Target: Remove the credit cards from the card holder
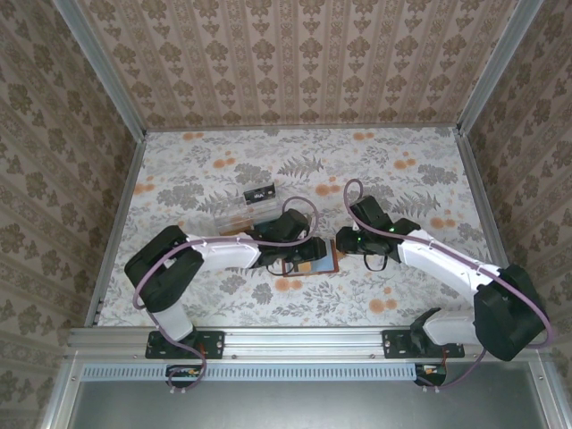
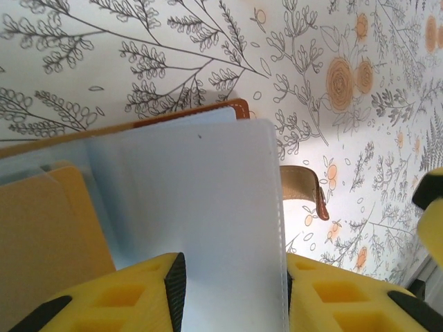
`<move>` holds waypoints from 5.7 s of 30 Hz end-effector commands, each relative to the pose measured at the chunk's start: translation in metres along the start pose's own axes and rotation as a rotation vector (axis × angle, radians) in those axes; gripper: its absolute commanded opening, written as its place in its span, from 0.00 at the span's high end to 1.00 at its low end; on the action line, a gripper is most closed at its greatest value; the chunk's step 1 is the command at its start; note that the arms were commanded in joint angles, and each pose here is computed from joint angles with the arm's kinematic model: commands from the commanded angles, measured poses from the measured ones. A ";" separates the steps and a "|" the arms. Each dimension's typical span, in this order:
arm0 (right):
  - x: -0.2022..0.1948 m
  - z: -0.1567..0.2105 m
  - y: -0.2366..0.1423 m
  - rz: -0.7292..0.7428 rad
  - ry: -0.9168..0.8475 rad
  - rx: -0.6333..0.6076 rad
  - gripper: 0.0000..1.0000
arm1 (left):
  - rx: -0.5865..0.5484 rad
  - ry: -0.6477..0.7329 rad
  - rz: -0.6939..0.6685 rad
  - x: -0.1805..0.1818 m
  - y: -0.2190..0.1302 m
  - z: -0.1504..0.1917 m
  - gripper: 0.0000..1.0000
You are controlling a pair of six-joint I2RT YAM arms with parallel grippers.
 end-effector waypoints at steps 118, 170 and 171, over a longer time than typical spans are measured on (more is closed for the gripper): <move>0.043 0.047 0.091 -0.292 0.156 0.481 0.77 | 0.112 -0.070 -0.263 0.076 -0.034 0.045 1.00; 0.086 -0.050 -0.065 -0.697 0.065 0.115 1.00 | -0.415 -0.148 0.249 0.006 -0.135 -0.074 0.51; 0.089 -0.052 -0.067 -0.711 0.063 0.115 1.00 | -0.413 -0.146 0.257 0.005 -0.135 -0.074 0.52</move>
Point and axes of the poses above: each hand's point on the last joint's axis, 136 mm out from that joint toward the fingers, its own y axis out along the fingers, its own x axis along the line the jaws close on, z = x × y, the point moved 3 cm from there along -y, back along the fingers, and after that the axes turned 15 degrees about y, right-handed, at the moved point
